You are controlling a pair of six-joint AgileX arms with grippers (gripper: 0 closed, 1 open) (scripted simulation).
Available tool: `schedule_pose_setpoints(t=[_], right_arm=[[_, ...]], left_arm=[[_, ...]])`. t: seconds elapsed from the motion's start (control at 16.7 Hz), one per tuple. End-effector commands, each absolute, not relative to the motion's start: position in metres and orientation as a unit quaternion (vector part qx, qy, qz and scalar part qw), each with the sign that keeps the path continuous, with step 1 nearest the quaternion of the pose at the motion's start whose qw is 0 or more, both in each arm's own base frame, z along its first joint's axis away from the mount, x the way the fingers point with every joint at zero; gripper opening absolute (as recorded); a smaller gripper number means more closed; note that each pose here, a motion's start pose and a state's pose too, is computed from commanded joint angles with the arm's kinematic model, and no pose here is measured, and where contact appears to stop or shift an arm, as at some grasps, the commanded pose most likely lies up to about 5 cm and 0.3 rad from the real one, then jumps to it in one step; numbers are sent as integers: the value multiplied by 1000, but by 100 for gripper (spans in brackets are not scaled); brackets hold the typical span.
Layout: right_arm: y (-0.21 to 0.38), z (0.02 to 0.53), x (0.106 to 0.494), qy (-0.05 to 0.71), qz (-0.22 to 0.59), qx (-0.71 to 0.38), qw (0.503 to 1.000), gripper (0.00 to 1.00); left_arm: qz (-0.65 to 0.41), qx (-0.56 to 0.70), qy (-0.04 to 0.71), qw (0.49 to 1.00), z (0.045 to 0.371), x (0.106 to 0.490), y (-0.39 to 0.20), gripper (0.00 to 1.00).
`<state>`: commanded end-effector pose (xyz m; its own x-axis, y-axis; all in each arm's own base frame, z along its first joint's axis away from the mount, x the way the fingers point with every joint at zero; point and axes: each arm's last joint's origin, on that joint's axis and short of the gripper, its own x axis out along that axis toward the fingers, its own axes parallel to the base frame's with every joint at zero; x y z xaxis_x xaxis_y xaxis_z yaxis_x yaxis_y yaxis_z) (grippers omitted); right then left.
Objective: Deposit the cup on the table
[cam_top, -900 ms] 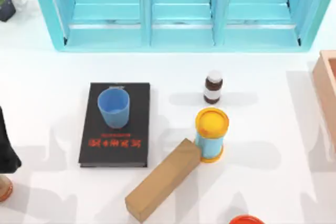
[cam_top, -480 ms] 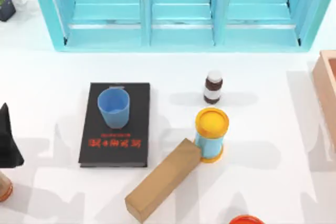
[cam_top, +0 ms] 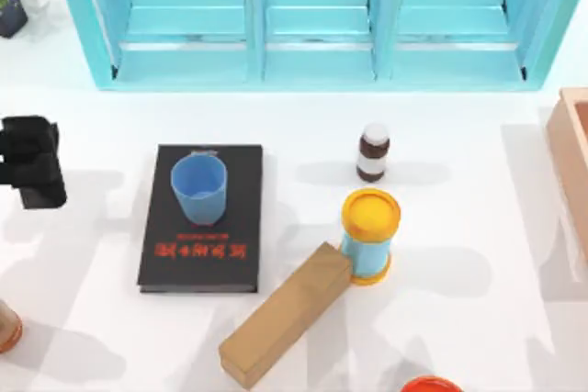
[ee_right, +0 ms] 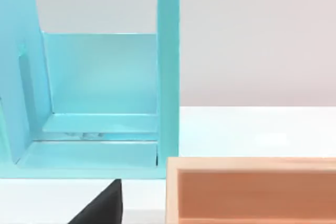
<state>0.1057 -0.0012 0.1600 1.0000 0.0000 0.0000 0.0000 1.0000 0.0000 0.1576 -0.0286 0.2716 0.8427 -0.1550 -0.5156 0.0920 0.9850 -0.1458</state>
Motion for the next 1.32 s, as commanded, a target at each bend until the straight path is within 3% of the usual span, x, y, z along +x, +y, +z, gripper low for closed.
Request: schedule_pose_setpoints(t=[0.3,0.54,0.9,1.32], right_arm=[[-1,160,106,0,0,0,1000,100],[-1,160,106,0,0,0,1000,100],[-1,160,106,0,0,0,1000,100],[-1,160,106,0,0,0,1000,100]], left_arm=[[-84,-76,402,909,323,222,-66,100],[-87,-73,495,862,337,276,-109,100],[-55,-36,624,778,303,335,-173,100],[-7,8,707,708,256,358,-205,100]])
